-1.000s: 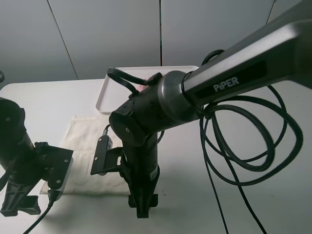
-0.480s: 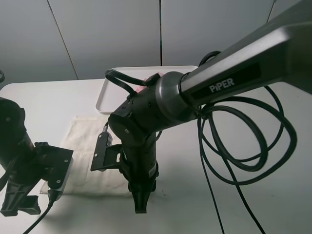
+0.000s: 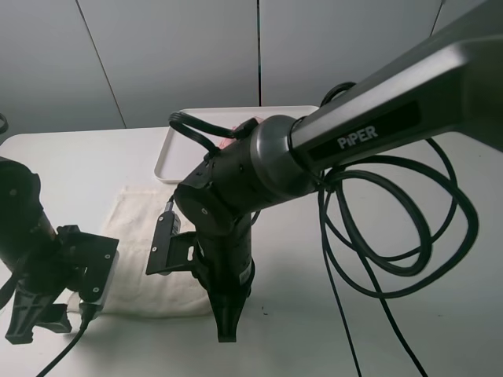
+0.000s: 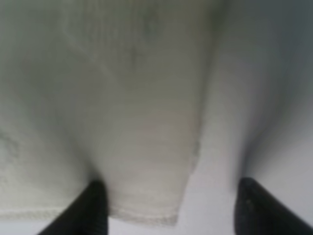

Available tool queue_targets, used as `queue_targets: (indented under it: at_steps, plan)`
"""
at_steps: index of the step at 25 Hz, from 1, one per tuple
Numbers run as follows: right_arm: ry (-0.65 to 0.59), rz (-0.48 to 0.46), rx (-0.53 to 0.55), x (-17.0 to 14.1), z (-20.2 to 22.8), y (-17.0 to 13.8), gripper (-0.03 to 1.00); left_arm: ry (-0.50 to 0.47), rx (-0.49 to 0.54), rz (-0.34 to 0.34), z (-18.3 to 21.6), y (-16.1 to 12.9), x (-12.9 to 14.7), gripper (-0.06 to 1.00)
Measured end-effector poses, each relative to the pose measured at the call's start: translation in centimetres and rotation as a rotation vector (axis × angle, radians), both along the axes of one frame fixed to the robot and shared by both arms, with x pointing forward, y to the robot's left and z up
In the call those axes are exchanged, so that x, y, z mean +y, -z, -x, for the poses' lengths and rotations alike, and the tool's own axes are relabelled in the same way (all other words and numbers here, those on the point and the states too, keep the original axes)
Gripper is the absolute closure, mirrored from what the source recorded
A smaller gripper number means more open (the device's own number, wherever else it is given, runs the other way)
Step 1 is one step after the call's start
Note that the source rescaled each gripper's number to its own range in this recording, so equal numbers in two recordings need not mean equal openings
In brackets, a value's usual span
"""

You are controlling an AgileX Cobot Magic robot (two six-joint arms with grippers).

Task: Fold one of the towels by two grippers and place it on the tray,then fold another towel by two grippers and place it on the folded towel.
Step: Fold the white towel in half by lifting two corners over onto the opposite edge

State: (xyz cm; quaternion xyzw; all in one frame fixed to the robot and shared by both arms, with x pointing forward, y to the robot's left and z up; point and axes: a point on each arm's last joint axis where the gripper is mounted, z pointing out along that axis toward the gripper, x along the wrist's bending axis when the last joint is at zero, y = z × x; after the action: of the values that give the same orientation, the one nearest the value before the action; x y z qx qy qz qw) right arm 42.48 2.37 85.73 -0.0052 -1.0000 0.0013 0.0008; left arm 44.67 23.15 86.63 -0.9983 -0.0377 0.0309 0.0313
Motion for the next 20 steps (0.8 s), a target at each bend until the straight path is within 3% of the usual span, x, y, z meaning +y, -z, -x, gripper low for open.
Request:
queue_targets:
  at_steps: [4,6,20]
  plan:
    - [0.000,0.000,0.000,0.0,0.0,0.0,0.97,0.004,-0.012,0.004,-0.2,0.2,-0.1,0.77]
    - [0.000,0.000,0.000,0.0,0.0,0.0,0.97,0.004,-0.014,0.005,-0.2,0.2,-0.1,0.92]
    - [0.077,-0.009,0.005,-0.1,0.1,-0.7,0.97,-0.014,-0.068,0.033,0.0,-1.4,-0.1,0.94]
